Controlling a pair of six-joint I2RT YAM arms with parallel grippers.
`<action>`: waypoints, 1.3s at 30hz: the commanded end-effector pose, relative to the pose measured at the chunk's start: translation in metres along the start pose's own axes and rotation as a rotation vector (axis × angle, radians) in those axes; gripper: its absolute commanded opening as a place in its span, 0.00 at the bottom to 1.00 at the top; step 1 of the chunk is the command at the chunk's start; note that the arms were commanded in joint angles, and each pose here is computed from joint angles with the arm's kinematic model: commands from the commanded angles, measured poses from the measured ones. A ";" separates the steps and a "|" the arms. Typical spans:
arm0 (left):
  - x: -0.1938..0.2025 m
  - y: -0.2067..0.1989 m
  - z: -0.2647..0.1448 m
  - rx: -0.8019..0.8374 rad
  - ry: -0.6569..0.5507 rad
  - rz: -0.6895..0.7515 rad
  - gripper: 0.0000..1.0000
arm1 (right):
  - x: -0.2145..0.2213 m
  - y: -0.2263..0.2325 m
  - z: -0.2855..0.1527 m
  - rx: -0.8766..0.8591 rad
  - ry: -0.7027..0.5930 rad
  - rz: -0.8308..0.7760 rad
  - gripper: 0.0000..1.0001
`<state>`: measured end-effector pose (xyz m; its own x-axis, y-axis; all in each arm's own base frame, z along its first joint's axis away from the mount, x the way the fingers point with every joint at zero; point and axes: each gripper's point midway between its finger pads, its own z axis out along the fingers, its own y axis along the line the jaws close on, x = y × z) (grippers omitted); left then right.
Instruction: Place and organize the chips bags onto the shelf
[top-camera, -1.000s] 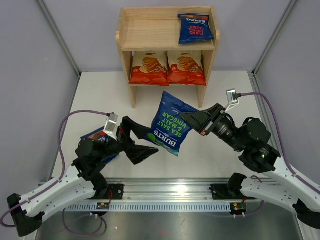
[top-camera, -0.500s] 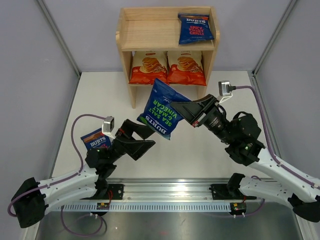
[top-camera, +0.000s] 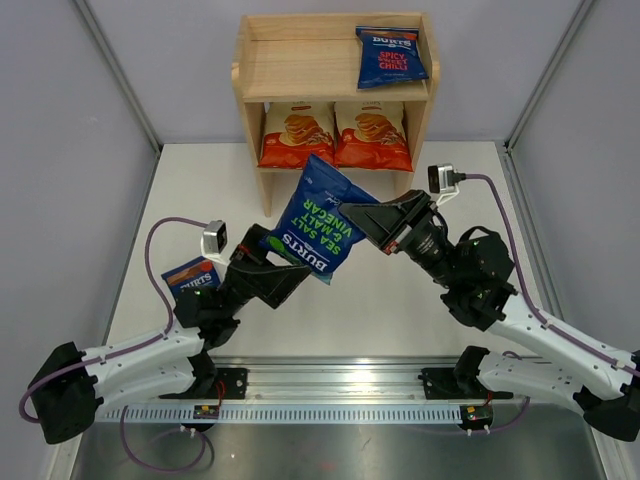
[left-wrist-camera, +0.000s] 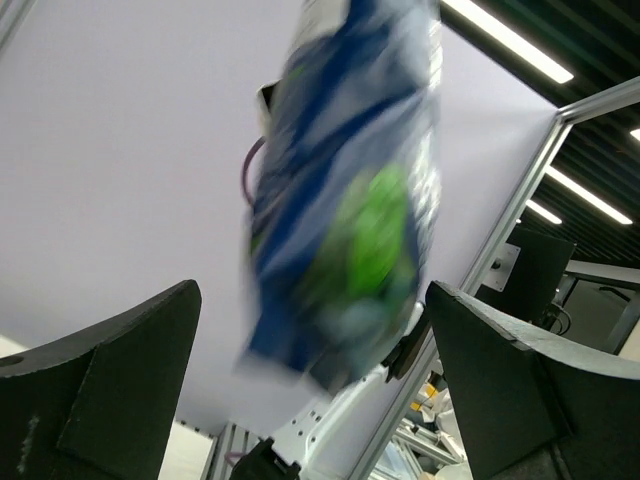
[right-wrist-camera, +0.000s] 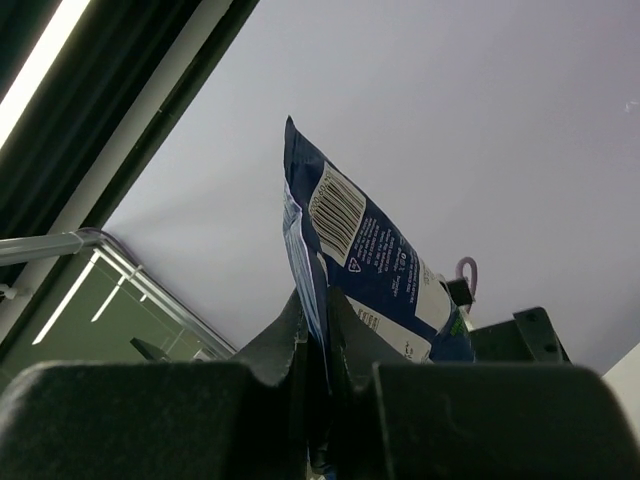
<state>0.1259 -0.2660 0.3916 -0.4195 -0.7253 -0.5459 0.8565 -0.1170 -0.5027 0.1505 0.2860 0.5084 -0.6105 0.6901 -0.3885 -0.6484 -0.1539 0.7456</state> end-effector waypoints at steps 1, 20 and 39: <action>-0.064 -0.083 0.013 0.307 -0.234 0.100 0.99 | -0.005 0.011 -0.004 -0.063 -0.045 0.056 0.04; -0.072 -0.053 0.021 0.092 -0.262 0.021 0.26 | -0.024 -0.015 -0.035 0.036 -0.171 -0.046 0.14; -0.156 0.017 0.066 -0.591 -0.317 0.137 0.15 | -0.111 -0.023 -0.163 0.552 -0.397 -0.320 0.75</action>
<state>0.1855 -0.2079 0.5133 -0.2015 -0.8820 -0.4259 0.7029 0.1726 -0.6901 0.1428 0.1125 0.4867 -0.2079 0.9022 -0.3780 -0.5298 0.2210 0.8188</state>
